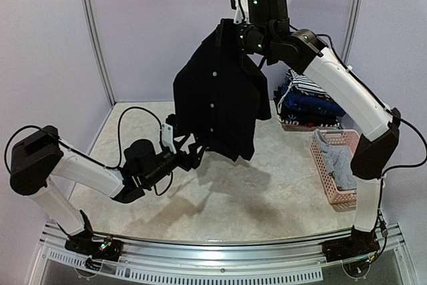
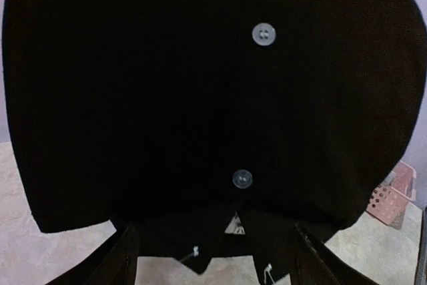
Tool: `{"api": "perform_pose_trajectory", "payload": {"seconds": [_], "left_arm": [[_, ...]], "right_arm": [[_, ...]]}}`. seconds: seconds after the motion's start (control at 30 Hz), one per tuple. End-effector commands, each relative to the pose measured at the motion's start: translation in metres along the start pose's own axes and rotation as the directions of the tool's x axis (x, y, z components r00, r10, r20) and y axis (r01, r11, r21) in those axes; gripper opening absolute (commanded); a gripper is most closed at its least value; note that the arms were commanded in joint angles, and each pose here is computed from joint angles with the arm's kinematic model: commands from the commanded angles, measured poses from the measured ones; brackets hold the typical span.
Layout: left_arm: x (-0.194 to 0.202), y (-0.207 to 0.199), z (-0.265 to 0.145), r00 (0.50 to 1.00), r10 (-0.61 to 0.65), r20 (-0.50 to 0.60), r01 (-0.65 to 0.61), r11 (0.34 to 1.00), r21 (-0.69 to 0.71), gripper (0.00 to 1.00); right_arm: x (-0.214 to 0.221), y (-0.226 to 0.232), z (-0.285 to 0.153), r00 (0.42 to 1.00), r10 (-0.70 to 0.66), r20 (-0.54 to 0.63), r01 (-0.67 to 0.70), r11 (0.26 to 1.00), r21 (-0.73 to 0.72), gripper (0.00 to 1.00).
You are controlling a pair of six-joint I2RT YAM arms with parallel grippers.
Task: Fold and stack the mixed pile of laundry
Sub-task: Place the crumpled shirt at the center of the board.
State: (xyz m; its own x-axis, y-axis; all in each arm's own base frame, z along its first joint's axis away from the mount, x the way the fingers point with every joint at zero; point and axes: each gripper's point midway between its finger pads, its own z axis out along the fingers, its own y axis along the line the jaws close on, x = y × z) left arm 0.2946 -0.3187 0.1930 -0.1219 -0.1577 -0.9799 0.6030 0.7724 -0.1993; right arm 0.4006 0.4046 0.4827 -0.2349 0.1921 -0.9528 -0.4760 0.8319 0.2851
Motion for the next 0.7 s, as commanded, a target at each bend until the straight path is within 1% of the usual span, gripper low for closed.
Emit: {"api": "perform_pose_trajectory", "payload": {"seconds": [0.0,0.17,0.3,0.43,0.57,0.67], "left_arm": [[-0.013,0.007,0.026,0.994,-0.084,0.074,0.085,0.996,-0.018,0.76],[-0.008,0.002,0.048,0.982,-0.172,0.078,0.169,0.985,0.037,0.7],[-0.003,-0.006,0.062,0.973,-0.224,0.049,0.219,0.971,0.097,0.66],[0.0,-0.011,0.066,0.965,-0.26,0.029,0.254,0.958,0.131,0.59],[-0.003,-0.018,0.068,0.955,-0.297,0.02,0.289,0.941,0.175,0.58],[-0.006,-0.024,0.068,0.94,-0.34,0.012,0.33,0.922,0.205,0.52]], "right_arm": [[-0.043,0.006,-0.031,0.993,0.048,0.106,-0.045,0.998,-0.034,0.0],[-0.053,0.001,-0.041,0.989,0.052,0.136,-0.051,0.999,-0.011,0.0],[-0.057,-0.002,-0.042,0.987,0.04,0.153,-0.042,0.999,0.005,0.0],[-0.056,-0.006,-0.04,0.987,0.028,0.161,-0.033,0.999,0.03,0.0],[-0.051,-0.009,-0.036,0.986,0.022,0.163,-0.03,0.998,0.048,0.0],[-0.049,-0.01,-0.033,0.986,0.026,0.167,-0.035,0.998,0.053,0.0]]}}
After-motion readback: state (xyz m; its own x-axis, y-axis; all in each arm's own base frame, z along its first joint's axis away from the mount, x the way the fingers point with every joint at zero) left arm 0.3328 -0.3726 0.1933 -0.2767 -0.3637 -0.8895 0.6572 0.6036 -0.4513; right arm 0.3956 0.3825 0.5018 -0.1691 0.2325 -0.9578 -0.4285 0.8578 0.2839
